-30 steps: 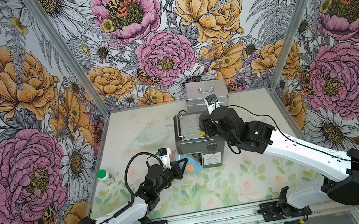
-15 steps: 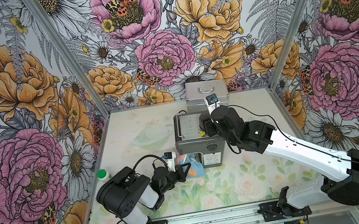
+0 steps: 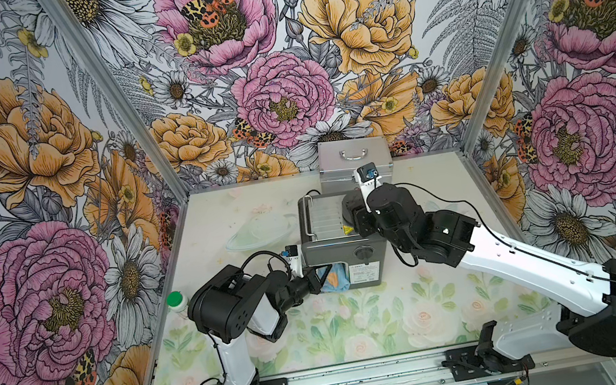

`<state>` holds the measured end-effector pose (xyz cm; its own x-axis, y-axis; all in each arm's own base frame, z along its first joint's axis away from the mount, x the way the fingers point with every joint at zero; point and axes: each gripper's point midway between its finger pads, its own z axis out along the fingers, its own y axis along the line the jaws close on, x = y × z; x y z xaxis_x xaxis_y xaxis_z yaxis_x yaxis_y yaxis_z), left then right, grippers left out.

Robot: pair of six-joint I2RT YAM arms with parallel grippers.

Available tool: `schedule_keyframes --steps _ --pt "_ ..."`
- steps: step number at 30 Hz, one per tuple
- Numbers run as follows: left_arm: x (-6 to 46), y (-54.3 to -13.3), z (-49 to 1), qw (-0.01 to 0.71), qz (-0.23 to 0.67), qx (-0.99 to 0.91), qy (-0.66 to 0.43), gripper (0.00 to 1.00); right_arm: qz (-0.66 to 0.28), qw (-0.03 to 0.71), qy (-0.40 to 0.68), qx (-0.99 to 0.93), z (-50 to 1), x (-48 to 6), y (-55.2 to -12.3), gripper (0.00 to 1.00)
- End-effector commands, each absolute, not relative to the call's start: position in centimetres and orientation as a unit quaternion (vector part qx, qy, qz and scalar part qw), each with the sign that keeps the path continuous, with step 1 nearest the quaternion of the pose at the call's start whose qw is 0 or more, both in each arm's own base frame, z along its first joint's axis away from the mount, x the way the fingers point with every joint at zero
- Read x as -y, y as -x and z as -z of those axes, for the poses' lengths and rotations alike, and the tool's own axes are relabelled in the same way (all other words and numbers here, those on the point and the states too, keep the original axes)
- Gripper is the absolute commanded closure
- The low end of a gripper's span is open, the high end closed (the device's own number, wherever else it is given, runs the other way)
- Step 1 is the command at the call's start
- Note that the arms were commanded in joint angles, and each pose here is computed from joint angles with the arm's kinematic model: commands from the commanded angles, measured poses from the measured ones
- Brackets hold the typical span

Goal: Wipe the surface of a coffee machine
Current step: Wipe the dirt from the surface of the coffee machine.

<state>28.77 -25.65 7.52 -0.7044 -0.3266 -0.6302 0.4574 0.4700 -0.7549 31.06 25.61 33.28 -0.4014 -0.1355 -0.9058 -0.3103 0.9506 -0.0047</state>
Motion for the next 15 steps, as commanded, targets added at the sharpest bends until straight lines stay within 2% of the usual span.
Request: schedule_keyframes --steps 1,6,15 --pt "26.6 -28.8 -8.7 0.375 0.541 -0.750 -0.057 1.00 -0.044 0.497 0.150 -0.854 -30.5 -24.5 -30.6 0.37" --pt "27.8 -29.5 -8.0 0.353 0.555 -0.751 -0.057 1.00 -0.043 0.493 0.154 -0.855 -30.3 -24.9 -30.9 0.37" --pt "29.1 -28.2 -15.4 0.379 0.612 -0.688 -0.096 1.00 -0.045 0.494 0.155 -0.854 -30.4 -25.2 -31.0 0.37"
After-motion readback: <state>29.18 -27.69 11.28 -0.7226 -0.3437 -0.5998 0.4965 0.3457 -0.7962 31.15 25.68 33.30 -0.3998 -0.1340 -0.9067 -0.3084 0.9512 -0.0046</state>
